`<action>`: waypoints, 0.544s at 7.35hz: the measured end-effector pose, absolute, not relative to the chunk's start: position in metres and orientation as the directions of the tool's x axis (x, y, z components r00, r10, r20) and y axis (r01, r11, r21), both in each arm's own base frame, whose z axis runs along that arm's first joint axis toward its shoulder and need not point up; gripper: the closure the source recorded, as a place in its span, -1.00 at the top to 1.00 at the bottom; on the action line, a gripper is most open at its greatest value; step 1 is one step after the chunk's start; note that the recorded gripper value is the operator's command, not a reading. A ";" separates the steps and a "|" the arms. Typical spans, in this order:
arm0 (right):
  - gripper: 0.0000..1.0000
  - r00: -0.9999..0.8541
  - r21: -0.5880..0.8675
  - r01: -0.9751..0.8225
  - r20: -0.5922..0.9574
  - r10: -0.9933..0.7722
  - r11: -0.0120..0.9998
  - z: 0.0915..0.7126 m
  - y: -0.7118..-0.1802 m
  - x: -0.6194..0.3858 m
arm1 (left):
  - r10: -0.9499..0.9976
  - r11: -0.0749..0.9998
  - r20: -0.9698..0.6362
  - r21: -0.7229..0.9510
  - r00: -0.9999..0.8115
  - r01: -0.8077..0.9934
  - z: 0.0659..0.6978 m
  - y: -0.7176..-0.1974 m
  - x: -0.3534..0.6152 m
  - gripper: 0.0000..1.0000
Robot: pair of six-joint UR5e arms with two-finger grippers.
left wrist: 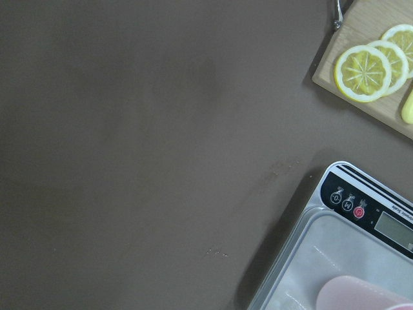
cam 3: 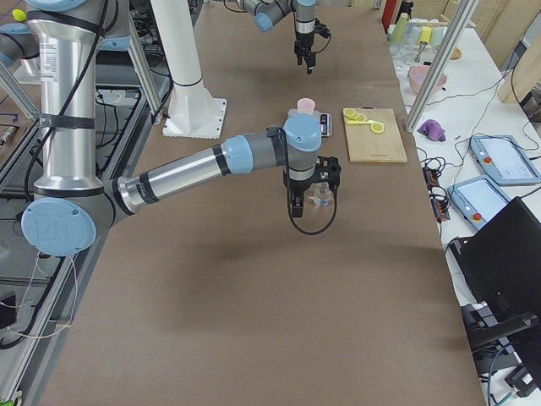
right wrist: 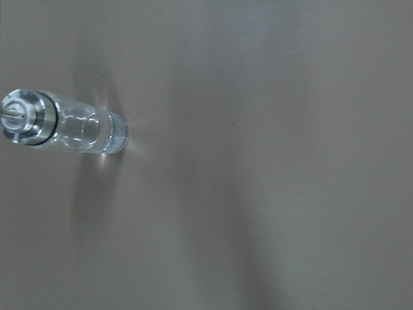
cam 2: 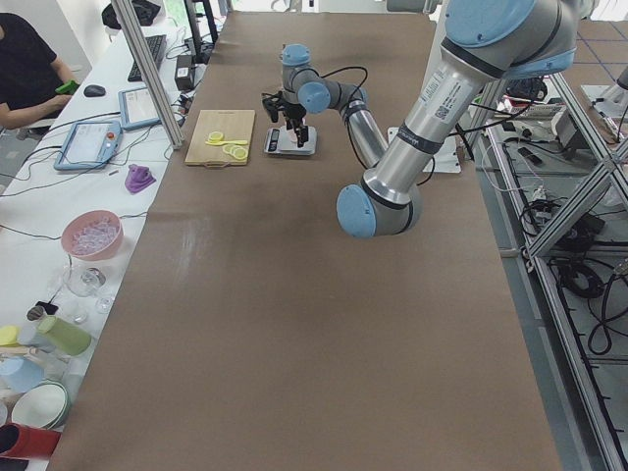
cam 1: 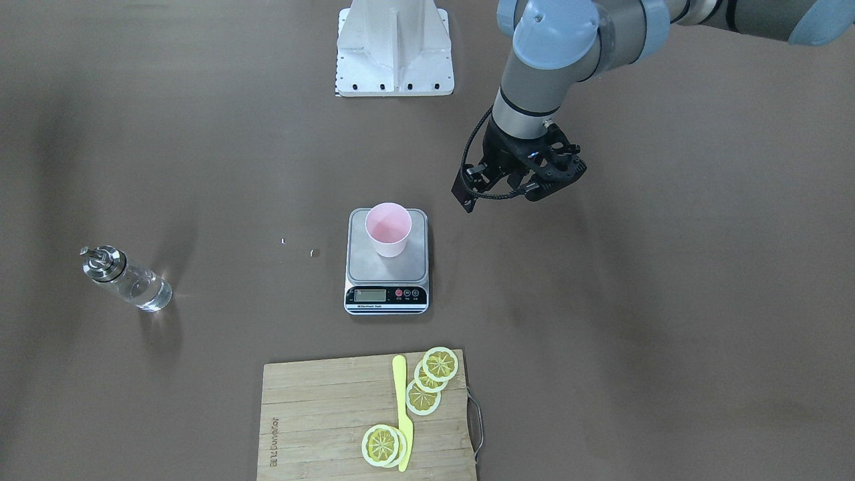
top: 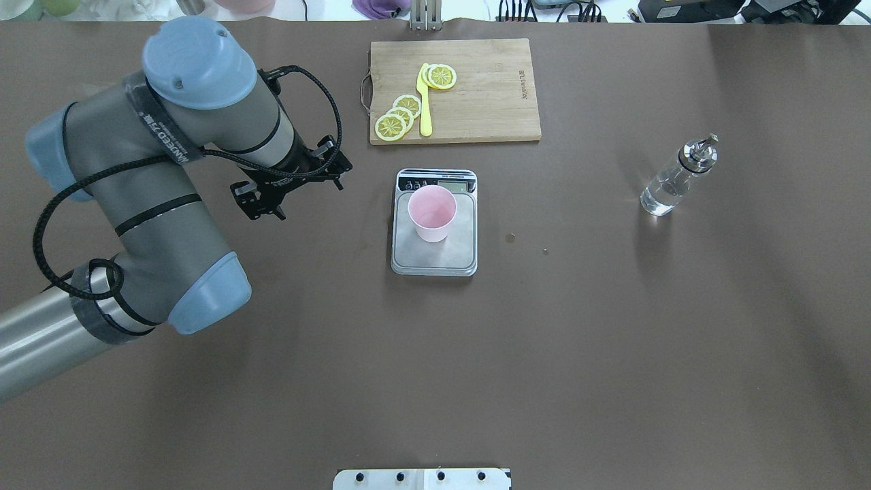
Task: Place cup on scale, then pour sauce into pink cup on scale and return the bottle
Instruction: 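Move the right gripper toward the glass sauce bottle while the left arm withdraws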
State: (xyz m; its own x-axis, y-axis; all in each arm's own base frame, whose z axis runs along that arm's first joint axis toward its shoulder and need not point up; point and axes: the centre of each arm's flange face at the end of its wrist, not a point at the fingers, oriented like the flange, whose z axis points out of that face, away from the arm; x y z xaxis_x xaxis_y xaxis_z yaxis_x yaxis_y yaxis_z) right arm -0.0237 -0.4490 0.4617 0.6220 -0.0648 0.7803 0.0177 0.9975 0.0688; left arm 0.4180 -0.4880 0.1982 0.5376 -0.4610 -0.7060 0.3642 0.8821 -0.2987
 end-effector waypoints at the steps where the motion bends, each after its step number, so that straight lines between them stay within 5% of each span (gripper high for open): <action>1: 1.00 0.629 0.101 0.041 0.770 -0.104 0.994 0.441 -0.440 -0.042 | -0.449 0.888 -0.710 -0.285 0.543 0.362 0.205 -0.488 0.409 0.95; 4: 1.00 0.661 0.173 -0.013 0.740 -0.121 0.985 0.406 -0.420 -0.090 | -0.440 0.891 -0.708 -0.268 0.552 0.367 0.218 -0.490 0.395 0.95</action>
State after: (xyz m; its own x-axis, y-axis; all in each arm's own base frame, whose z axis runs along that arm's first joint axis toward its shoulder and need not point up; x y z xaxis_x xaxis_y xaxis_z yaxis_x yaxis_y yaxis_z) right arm -0.0904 -0.4205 0.4062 0.6612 -0.1209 0.7404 -0.0134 0.9849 0.1727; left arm 0.3948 -0.4895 0.2180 0.5523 -0.4401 -0.7080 0.3667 0.8910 -0.2679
